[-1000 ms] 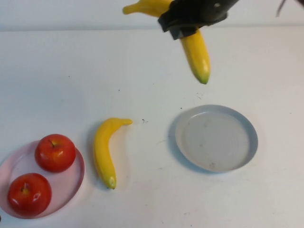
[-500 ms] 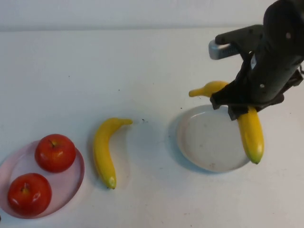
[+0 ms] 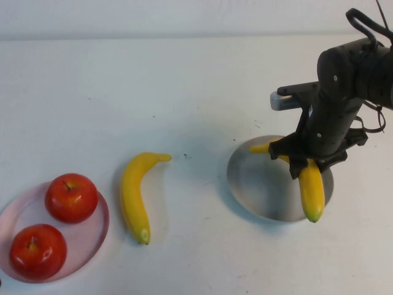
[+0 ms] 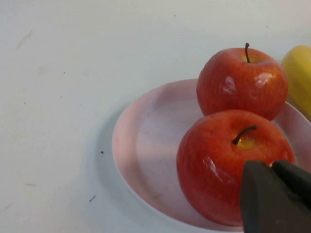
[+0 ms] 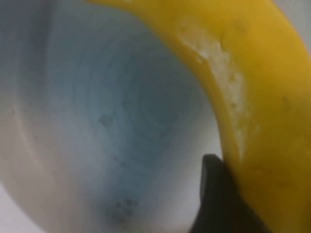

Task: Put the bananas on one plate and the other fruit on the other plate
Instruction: Put another type of fruit in the right plate

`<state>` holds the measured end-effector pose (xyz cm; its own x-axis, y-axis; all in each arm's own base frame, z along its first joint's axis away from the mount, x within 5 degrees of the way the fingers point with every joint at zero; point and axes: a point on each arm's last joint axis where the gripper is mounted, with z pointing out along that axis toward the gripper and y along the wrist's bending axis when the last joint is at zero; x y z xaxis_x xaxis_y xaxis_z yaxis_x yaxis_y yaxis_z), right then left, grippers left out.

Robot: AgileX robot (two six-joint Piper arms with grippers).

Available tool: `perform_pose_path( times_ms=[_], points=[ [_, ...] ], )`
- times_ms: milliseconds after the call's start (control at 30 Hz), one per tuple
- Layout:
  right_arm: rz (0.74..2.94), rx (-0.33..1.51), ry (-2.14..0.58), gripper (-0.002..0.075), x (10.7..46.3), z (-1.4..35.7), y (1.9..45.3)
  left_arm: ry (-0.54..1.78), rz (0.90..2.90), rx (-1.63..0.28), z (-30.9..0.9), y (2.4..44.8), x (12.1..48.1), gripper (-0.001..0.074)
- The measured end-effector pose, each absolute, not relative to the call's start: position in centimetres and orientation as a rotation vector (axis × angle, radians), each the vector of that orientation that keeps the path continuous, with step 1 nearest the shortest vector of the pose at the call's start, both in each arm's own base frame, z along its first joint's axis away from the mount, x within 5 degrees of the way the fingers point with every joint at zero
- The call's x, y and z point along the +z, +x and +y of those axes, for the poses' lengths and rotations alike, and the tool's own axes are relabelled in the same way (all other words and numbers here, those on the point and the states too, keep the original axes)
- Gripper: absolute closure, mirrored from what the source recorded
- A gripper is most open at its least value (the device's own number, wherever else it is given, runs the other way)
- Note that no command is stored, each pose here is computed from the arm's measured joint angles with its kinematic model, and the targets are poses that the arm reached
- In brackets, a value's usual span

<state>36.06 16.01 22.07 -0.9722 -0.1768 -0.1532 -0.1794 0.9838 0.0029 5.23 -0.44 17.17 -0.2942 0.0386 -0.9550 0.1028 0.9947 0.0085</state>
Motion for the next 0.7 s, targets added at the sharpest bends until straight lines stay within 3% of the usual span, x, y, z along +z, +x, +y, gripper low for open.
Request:
perform_pose_path(
  times_ms=[233,433,567,700],
  points=[
    [2.935,0.013,-0.280,0.0409,21.4,15.9,36.8,0.102,1.870,-0.063,-0.4,5.2,17.2,0.0732],
    [2.948,0.004,-0.283,0.0283,21.2,15.9,36.8,0.102,1.870,-0.063,-0.4,5.2,17.2,0.0732],
    [2.976,0.003,-0.273,0.0265,22.5,16.0,37.0,0.102,1.870,-0.063,-0.4,5.2,17.2,0.0732],
    [2.962,0.136,-0.299,0.0265,25.3,17.2,37.3,0.102,1.870,-0.063,-0.4,5.2,17.2,0.0732]
  ],
)
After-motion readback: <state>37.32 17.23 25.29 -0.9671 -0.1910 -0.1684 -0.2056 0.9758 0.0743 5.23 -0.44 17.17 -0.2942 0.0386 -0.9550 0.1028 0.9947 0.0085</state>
